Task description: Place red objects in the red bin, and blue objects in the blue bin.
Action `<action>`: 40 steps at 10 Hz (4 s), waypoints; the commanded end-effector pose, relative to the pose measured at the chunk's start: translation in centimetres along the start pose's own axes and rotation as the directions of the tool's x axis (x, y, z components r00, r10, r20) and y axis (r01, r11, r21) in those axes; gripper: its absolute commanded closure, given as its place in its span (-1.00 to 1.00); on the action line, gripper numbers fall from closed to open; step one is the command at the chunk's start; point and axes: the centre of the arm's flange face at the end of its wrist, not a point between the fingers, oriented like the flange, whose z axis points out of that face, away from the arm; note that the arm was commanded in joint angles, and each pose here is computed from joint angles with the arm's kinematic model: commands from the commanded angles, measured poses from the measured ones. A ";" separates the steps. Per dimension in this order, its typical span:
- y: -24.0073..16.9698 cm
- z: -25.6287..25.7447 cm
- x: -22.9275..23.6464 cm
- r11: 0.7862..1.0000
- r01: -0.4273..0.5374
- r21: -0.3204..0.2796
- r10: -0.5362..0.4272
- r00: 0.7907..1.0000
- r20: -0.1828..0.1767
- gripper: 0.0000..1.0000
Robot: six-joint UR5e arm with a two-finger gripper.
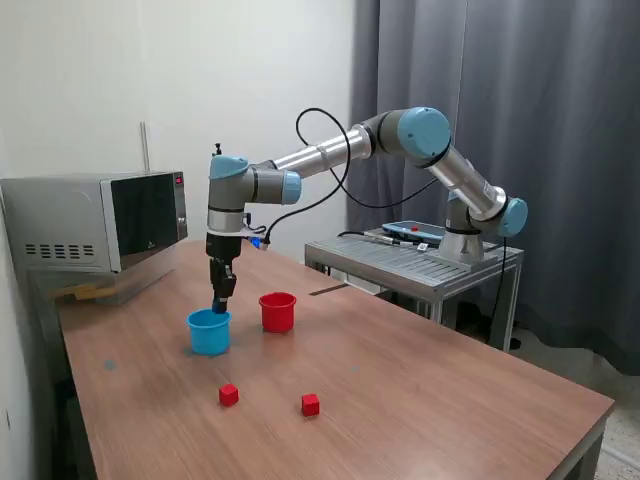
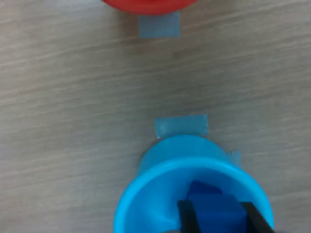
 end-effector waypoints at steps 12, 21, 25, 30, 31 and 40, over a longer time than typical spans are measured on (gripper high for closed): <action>0.1 0.5 0.1 0.999 0.021 -0.040 -0.021 1.000 -0.015 -1.00; -7.0 -3.8 19.5 0.998 0.045 -0.032 -0.046 0.999 -0.028 -1.00; -5.4 -3.6 18.0 0.950 0.312 -0.013 -0.311 0.943 -0.118 -1.00; -2.5 -0.2 16.2 0.949 0.316 0.000 -0.314 0.943 -0.112 -1.00; -1.8 0.4 16.2 0.957 0.290 -0.014 -0.290 0.950 -0.113 -1.00; -1.5 5.6 20.2 0.962 0.272 -0.035 -0.275 0.952 -0.135 -1.00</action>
